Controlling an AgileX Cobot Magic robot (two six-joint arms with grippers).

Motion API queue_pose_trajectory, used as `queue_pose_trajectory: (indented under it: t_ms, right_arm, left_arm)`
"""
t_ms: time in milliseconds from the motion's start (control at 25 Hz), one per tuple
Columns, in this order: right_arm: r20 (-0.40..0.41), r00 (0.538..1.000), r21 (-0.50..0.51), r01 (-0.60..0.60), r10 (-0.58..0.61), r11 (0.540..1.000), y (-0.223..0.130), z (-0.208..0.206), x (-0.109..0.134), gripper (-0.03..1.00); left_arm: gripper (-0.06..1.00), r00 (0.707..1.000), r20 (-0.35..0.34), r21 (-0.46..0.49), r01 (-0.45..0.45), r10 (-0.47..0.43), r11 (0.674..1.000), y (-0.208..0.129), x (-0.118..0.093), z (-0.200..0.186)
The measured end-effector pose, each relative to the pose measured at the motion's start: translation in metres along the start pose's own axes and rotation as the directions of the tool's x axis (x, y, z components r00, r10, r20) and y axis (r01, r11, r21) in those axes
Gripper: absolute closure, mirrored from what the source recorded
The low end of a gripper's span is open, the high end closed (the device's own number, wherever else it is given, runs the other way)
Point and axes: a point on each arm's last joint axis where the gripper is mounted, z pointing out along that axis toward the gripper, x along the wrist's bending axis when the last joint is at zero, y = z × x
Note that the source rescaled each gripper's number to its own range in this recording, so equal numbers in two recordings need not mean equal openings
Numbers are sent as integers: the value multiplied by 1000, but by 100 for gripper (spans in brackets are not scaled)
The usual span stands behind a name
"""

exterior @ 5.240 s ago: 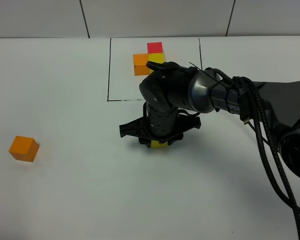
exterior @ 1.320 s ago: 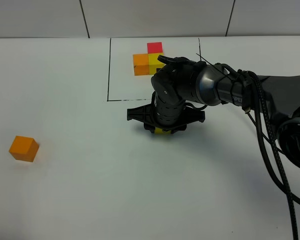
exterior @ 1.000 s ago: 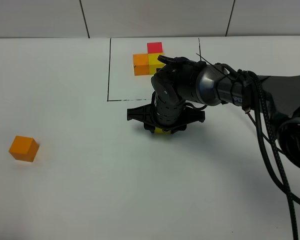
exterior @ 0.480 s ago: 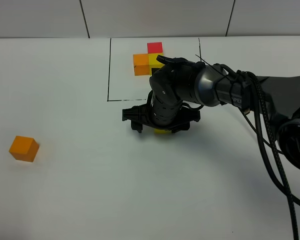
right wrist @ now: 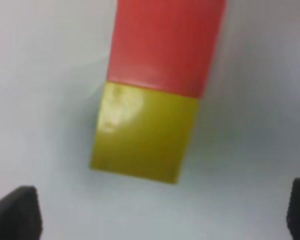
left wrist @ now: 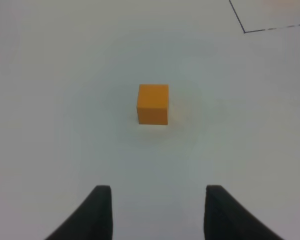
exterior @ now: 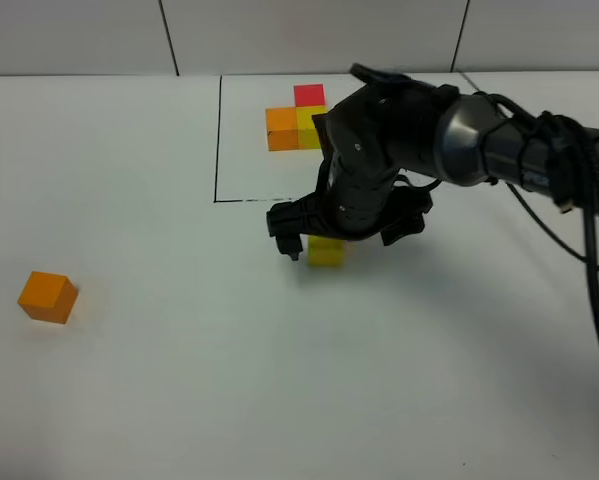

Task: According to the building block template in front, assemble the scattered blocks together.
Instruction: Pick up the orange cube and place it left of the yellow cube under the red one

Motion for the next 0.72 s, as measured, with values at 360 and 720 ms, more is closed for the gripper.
queue_pose_trajectory:
  t_ms: [360, 720]
  right_arm:
    - [36, 999, 15, 12, -12, 1000, -26, -47, -91, -3]
    - [52, 991, -106, -118, 123, 987, -83, -126, -178, -3]
  left_arm:
    - [94, 1000, 0, 0, 0, 0, 1000, 0, 0, 0]
    - [94, 1000, 0, 0, 0, 0, 1000, 0, 0, 0]
